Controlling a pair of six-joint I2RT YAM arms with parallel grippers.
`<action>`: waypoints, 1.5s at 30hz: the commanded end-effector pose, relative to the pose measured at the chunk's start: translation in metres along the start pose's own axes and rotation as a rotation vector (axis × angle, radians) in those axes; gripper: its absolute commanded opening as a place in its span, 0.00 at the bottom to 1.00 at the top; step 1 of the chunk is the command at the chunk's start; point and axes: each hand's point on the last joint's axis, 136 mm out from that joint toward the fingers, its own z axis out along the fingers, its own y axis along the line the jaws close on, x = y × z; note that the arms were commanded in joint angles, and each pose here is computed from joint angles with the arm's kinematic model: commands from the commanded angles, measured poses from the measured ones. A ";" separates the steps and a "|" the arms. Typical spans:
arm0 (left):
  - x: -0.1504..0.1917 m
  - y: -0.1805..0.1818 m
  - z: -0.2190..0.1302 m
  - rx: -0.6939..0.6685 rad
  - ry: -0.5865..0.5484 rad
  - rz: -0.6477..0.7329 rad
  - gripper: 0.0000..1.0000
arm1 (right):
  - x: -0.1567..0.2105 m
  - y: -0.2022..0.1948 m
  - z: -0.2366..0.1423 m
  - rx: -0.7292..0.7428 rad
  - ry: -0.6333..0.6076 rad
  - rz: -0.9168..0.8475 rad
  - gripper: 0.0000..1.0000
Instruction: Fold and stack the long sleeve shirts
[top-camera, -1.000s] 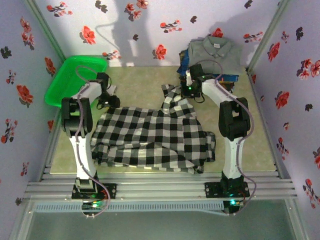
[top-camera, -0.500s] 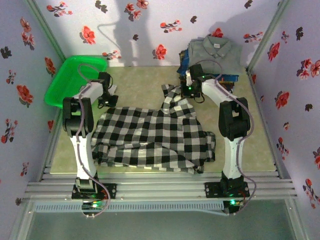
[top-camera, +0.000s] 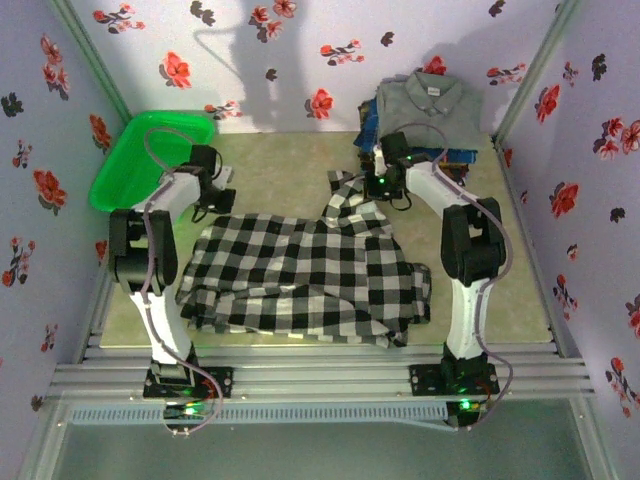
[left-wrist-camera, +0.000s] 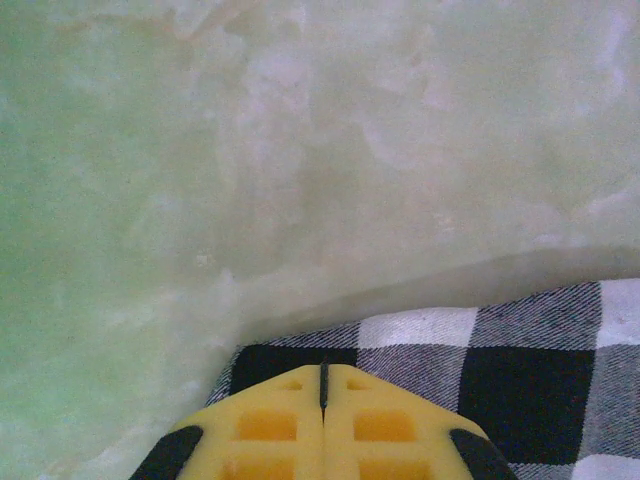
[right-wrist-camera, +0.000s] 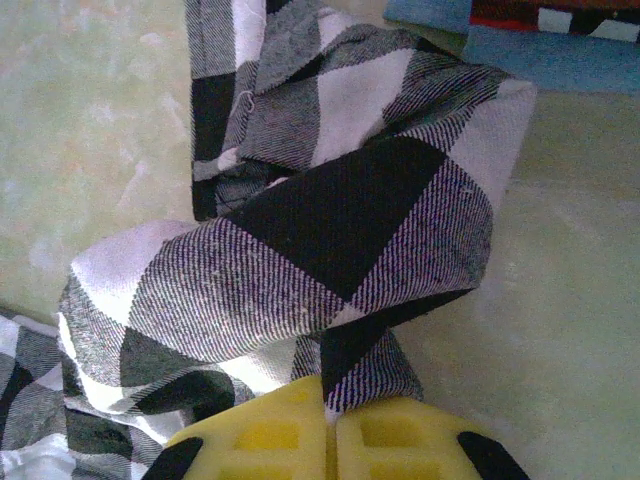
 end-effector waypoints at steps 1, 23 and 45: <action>-0.001 0.006 -0.003 -0.014 -0.022 -0.007 0.00 | -0.005 0.009 -0.015 -0.011 -0.034 -0.008 0.10; 0.032 0.014 0.064 -0.051 0.211 0.013 0.13 | -0.006 0.012 -0.009 -0.013 -0.030 -0.007 0.11; 0.021 0.022 0.037 -0.028 0.141 -0.156 0.50 | -0.007 0.010 -0.002 -0.001 -0.024 0.007 0.14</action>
